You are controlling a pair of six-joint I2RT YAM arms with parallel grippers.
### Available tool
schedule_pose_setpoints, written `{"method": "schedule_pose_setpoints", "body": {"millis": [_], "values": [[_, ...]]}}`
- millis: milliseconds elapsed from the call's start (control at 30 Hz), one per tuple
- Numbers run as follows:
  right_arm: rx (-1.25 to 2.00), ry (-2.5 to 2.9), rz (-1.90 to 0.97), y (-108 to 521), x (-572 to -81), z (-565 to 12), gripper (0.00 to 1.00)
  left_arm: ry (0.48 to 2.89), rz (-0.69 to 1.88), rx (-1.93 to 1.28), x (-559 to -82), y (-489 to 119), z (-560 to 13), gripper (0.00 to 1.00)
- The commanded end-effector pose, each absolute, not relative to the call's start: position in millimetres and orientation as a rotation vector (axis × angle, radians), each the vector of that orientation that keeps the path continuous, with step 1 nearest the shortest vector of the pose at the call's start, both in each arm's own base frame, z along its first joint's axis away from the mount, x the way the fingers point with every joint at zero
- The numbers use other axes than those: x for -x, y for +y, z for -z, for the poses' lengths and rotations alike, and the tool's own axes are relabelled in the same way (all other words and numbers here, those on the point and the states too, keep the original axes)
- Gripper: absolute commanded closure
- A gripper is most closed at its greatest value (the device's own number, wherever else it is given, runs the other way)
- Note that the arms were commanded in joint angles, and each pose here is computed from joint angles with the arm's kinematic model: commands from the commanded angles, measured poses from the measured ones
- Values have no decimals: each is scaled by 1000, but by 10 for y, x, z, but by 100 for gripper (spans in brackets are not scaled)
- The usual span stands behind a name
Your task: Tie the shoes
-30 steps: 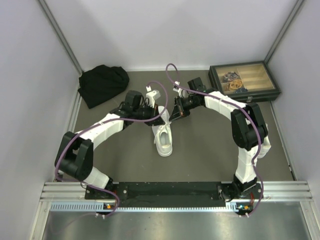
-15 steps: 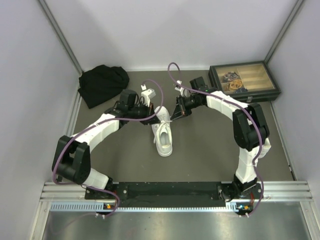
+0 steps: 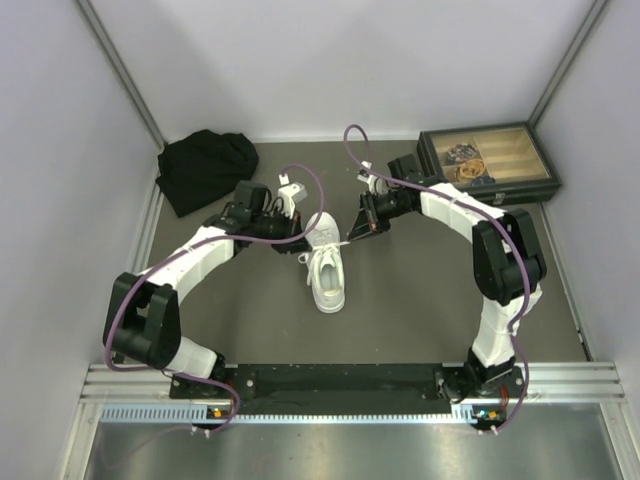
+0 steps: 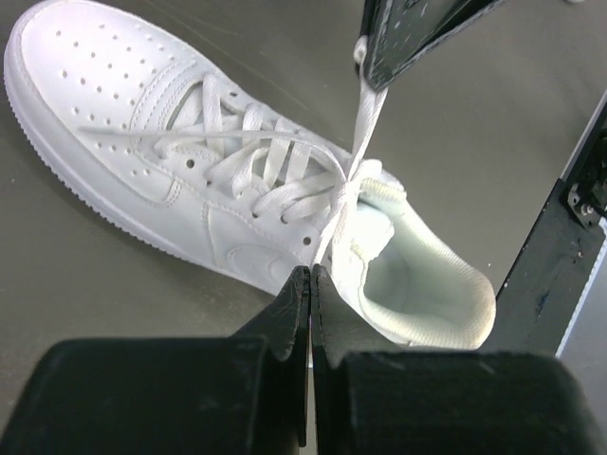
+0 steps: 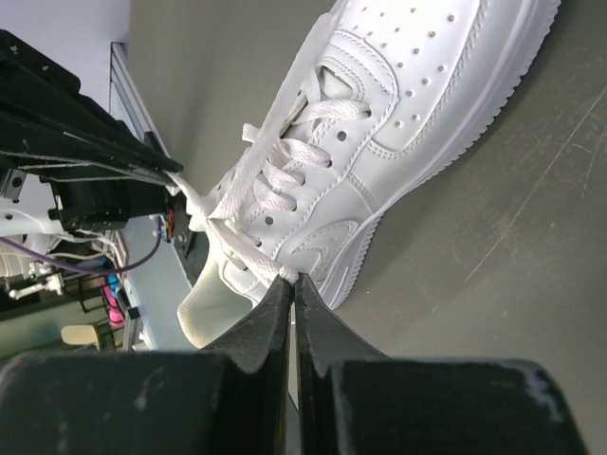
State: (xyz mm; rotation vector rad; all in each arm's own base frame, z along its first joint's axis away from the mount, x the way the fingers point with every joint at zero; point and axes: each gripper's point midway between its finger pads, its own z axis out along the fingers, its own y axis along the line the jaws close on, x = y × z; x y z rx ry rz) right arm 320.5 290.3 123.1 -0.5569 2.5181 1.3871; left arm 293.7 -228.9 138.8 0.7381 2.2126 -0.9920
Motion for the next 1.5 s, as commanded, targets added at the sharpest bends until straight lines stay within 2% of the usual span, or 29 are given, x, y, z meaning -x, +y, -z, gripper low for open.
{"method": "schedule_pose_setpoints", "body": {"millis": [0,1467], "values": [[564,2425,-1339,2763,-3322,-1485,100,2154,965,-809,-2915,-2196,-1548,100],[505,2428,-1102,2455,-3553,-1362,100,2217,932,-948,-2727,-1977,-1187,100]]}}
